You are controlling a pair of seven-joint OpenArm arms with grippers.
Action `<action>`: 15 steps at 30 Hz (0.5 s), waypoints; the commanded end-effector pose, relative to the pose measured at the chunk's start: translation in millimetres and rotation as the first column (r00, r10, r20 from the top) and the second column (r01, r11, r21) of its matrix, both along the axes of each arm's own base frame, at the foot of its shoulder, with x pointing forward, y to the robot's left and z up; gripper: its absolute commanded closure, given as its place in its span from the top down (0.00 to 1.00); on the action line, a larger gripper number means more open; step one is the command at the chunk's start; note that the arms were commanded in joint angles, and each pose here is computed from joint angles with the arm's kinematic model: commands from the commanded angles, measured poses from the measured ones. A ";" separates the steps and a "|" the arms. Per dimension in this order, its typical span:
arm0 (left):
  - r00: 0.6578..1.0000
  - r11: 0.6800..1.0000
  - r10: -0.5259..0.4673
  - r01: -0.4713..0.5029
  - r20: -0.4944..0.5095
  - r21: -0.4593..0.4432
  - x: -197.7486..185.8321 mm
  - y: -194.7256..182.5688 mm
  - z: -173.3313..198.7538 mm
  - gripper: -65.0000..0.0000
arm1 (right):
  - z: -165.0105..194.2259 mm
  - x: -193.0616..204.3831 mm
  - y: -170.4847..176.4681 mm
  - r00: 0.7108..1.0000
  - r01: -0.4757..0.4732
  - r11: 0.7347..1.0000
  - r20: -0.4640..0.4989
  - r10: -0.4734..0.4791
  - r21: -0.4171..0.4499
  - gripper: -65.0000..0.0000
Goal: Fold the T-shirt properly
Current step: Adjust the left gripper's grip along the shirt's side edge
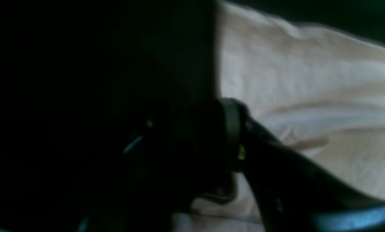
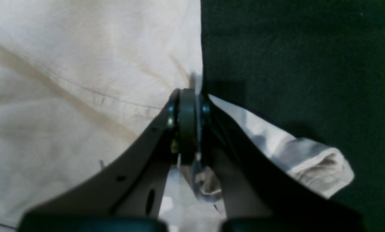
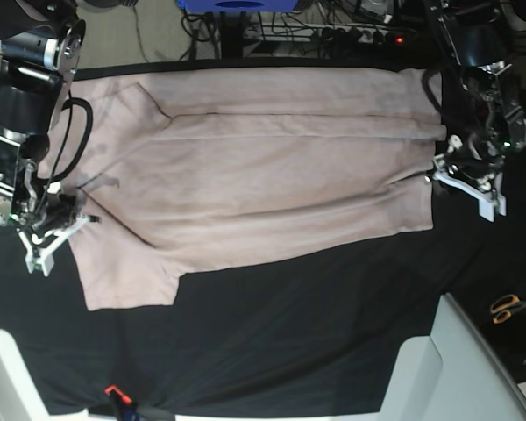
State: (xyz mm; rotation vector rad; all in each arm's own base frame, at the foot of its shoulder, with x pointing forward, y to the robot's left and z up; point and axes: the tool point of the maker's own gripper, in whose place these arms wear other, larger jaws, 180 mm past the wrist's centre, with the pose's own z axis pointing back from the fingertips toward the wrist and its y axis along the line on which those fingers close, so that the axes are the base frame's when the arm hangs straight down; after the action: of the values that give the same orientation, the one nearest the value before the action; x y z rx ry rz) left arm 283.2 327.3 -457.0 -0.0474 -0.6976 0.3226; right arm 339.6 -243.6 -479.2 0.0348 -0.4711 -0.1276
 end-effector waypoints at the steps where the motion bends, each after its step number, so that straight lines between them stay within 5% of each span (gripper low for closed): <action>1: 0.998 1.000 0.000 -0.001 0.057 0.016 14.1 6.3 16.9 0.39 | 13.8 14.5 -7.3 0.999 0.002 1.000 0.047 -0.002 -0.016 0.01; 15: 0.996 0.997 0.058 -0.055 0.065 -0.045 67.8 18.8 19.9 0.40 | 13.6 14.3 -7.3 0.999 0.002 1.000 0.045 -0.001 -0.016 0.01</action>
State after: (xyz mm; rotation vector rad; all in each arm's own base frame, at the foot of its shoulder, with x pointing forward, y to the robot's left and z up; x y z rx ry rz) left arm 339.4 330.4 -455.7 -0.1079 -0.7019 0.3968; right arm 339.6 -243.5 -479.2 0.0359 -0.4715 -0.1278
